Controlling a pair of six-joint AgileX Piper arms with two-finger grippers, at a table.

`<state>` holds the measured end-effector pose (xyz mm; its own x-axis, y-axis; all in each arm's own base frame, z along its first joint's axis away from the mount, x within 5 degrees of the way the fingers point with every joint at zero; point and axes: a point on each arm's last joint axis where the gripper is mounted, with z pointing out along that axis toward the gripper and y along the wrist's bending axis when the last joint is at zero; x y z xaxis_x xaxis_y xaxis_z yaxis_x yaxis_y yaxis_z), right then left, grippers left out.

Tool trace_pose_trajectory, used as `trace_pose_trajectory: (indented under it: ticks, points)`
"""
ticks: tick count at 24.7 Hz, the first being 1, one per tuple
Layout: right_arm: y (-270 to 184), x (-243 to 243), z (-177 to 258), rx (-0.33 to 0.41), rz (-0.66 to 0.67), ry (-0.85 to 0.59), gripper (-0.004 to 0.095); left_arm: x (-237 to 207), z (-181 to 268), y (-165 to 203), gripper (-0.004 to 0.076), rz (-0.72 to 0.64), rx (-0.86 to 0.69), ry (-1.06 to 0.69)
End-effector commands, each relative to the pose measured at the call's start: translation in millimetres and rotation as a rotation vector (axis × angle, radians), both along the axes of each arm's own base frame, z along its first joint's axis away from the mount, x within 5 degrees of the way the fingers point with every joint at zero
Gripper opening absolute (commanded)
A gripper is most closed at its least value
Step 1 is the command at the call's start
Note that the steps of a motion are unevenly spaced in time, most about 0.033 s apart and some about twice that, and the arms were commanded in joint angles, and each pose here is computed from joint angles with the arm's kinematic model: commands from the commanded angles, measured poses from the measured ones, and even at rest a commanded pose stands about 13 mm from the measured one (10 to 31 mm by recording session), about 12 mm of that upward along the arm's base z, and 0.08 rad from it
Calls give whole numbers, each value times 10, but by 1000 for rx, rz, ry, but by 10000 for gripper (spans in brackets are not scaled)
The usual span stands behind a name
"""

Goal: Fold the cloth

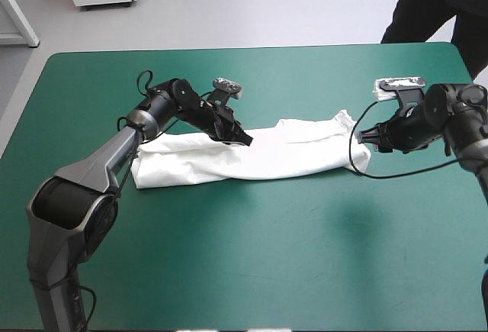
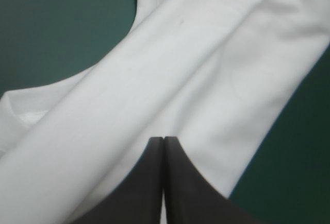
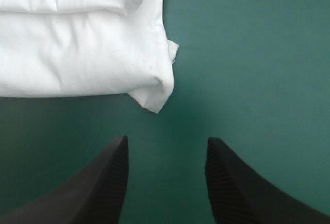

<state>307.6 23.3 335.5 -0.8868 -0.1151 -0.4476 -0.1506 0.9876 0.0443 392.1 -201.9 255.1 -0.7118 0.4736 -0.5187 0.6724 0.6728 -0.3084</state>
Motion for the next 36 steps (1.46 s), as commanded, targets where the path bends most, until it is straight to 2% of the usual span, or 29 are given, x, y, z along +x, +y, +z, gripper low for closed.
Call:
trace_pose_trajectory:
  ticks: [1,4,8,13,21,31,36]
  points:
    - [-44,168,102,74,-18,-53,456,38,55,-52,-22,16,-27,-1]
    - [-148,386,51,170,-32,-41,456,106,-228,-77,-22,27,1,66]
    - [-240,548,-45,257,-41,-21,457,124,-317,-89,-22,19,6,83]
    - [-240,670,-266,271,-25,37,457,115,-318,-106,-22,14,7,81]
    - [-199,932,-799,355,-18,144,458,18,-328,-212,-22,-39,23,111]
    - [-68,1101,-1193,500,-4,220,457,10,-329,-212,-22,-49,25,114]
    - [77,1117,-1244,501,31,226,455,9,-332,-207,-22,-52,31,113]
